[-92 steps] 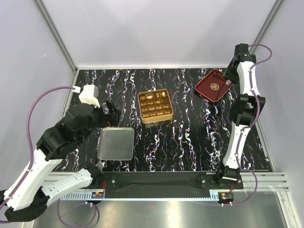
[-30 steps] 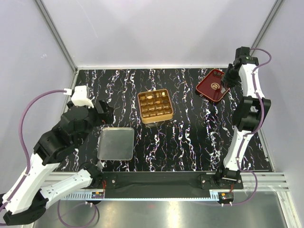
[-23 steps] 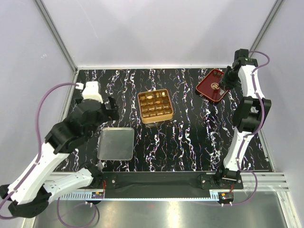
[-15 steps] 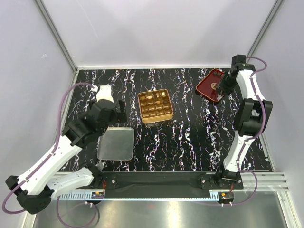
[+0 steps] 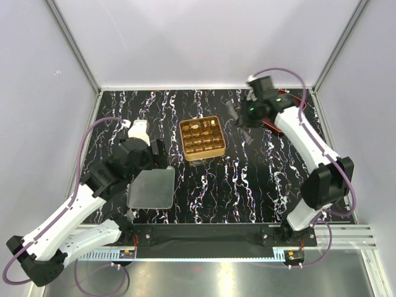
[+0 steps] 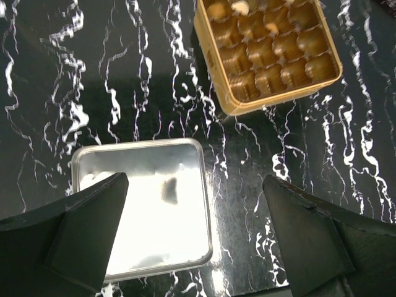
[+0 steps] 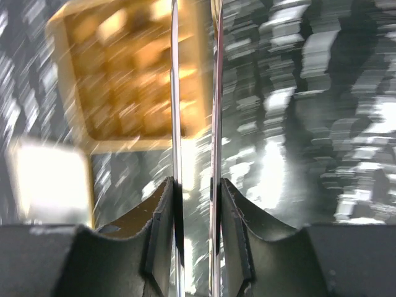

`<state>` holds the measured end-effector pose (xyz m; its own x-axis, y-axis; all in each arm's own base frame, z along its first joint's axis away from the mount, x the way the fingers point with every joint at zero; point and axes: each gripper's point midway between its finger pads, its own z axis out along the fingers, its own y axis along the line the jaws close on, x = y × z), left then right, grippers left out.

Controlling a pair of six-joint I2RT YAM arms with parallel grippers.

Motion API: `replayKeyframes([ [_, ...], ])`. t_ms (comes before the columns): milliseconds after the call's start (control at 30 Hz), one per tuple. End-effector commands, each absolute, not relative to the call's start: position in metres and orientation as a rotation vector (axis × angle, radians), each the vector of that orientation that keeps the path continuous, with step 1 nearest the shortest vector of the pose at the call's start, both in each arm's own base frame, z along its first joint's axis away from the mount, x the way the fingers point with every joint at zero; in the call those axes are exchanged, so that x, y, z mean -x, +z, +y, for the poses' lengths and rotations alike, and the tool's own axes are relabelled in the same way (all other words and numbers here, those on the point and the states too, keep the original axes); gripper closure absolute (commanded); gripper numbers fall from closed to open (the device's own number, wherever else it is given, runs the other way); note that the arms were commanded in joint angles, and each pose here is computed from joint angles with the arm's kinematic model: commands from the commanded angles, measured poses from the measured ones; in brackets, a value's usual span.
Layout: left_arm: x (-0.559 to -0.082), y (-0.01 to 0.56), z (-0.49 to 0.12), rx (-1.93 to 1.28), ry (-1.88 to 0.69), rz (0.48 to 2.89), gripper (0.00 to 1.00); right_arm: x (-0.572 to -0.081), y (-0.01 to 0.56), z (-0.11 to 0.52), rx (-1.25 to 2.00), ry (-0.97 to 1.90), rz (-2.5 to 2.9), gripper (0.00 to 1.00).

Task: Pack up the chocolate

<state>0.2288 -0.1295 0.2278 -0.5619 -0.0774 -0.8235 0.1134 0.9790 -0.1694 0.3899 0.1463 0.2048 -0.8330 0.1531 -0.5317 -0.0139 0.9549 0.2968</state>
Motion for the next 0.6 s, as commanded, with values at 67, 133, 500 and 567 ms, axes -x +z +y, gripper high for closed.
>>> replayKeyframes([
  [67,-0.23,0.231,-0.128,-0.106,-0.279,2.048,0.01,-0.343,0.221,0.219,0.117,0.507,2.482,0.65],
  [133,-0.229,0.233,-0.128,-0.121,-0.298,2.012,0.01,-0.334,0.219,0.24,0.16,0.547,2.474,0.65],
  [500,-0.214,0.216,-0.131,-0.22,-0.325,2.068,0.01,-0.323,0.181,0.299,0.29,0.548,2.516,0.64],
  [567,-0.212,0.215,-0.13,-0.221,-0.326,2.07,0.01,-0.326,0.179,0.301,0.287,0.529,2.514,0.63],
])
